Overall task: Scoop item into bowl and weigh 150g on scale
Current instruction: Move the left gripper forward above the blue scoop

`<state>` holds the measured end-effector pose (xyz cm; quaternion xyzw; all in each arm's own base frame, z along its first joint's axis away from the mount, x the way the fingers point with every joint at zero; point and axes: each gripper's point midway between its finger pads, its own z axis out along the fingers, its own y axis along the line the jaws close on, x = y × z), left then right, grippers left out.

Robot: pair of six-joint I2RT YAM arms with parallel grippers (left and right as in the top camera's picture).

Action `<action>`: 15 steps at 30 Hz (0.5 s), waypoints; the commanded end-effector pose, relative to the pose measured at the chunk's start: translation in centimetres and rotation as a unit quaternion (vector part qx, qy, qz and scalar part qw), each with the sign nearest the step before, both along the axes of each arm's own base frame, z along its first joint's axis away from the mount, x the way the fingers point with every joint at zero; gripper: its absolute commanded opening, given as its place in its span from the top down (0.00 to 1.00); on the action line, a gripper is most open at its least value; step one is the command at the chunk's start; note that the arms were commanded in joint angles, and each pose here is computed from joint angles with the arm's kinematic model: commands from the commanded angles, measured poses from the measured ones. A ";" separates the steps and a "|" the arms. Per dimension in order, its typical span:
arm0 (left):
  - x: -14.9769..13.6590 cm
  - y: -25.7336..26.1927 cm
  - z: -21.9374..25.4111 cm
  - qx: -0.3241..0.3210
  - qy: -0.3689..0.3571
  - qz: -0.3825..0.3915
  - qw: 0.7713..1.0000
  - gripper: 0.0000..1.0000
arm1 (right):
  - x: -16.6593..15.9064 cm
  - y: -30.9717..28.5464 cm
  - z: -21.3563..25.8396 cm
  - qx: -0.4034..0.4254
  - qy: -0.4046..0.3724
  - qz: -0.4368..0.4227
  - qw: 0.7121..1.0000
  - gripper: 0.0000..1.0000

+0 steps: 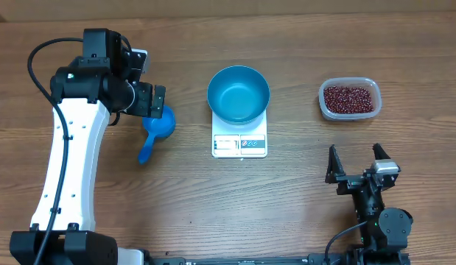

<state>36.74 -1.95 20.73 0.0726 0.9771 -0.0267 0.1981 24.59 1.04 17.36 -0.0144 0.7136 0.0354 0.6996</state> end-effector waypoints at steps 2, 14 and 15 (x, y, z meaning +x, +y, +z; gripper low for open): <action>0.5 0.2 0.7 0.002 -0.011 -0.006 1.000 0.00 | 0.0 0.1 -0.3 -0.006 -0.001 0.003 1.000 0.00; 0.7 0.2 0.8 0.002 -0.016 -0.006 1.000 0.01 | 0.0 0.1 -0.3 -0.006 -0.001 0.003 1.000 0.00; 0.7 0.2 0.8 0.002 -0.016 -0.006 1.000 0.00 | 0.0 0.1 -0.2 -0.006 -0.001 0.003 1.000 0.00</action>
